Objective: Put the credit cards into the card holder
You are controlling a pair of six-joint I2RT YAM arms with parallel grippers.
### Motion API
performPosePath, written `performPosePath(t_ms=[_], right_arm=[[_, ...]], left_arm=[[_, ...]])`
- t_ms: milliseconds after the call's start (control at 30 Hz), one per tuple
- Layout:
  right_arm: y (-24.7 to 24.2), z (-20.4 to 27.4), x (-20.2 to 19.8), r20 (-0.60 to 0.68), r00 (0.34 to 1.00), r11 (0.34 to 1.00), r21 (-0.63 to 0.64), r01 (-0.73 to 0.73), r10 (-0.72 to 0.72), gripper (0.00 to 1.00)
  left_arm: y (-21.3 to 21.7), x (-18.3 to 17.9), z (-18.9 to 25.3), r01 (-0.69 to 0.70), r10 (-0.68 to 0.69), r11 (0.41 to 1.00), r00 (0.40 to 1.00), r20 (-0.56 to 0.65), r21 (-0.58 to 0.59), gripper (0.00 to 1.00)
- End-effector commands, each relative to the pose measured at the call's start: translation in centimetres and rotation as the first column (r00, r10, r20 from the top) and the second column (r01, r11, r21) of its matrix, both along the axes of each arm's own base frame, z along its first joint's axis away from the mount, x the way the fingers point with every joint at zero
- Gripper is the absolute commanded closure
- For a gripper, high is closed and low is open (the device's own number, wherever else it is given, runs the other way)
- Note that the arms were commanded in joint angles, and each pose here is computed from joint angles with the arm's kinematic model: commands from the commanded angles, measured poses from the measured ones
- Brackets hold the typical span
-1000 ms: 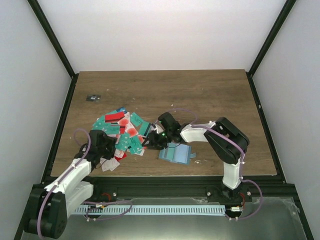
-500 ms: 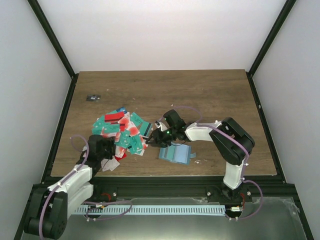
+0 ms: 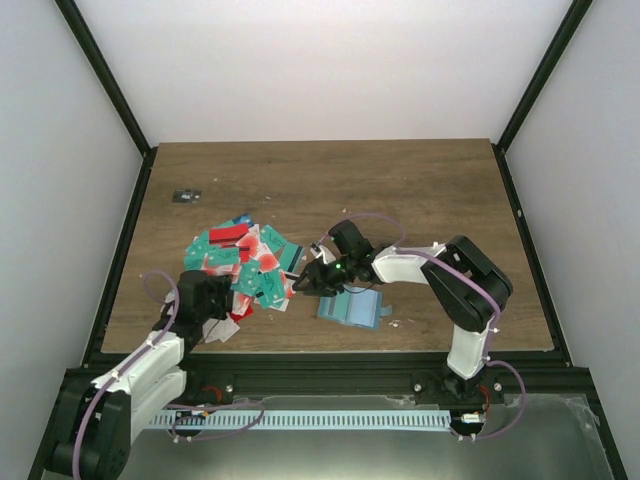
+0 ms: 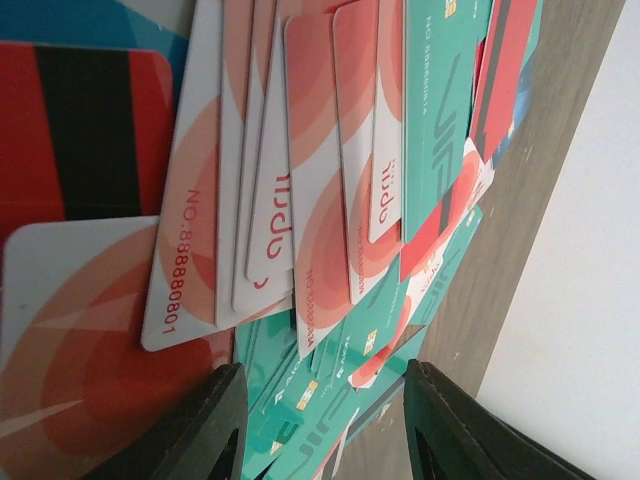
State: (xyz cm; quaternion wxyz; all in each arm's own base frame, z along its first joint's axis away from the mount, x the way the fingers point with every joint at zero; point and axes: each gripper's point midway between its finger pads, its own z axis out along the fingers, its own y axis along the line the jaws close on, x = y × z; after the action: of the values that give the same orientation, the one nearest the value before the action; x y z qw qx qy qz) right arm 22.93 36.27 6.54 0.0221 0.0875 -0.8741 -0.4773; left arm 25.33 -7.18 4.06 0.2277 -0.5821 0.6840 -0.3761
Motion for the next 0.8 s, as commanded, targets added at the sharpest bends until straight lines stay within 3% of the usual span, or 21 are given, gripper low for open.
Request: performPosePath(t_ms=[0,400,500,767], right_arm=[[-0.4,0.9,-0.1,0.022,1.0,1.0,0.019,-0.011,0.01,0.56],[-0.8,0.7,-0.6,0.022,1.0,1.0,0.019,-0.021,0.021,0.57],[-0.8,0.6,-0.7,0.024,0.999,0.999,0.018,-0.026,0.026,0.57],[-0.6,0.6,-0.6,0.024,0.999,0.999,0.02,-0.036,0.035,0.57]], left_arm=[[-0.1,0.4,0.6,-0.005,0.005,1.0,1.0,0.013,0.0,0.55],[-0.8,1.5,0.8,0.022,-0.023,1.0,0.998,0.053,0.01,0.55],[-1.2,2.3,2.7,0.025,-0.025,1.0,0.996,0.087,0.003,0.55],[-0.9,2.2,1.9,0.016,-0.018,0.999,0.998,0.062,0.032,0.55]])
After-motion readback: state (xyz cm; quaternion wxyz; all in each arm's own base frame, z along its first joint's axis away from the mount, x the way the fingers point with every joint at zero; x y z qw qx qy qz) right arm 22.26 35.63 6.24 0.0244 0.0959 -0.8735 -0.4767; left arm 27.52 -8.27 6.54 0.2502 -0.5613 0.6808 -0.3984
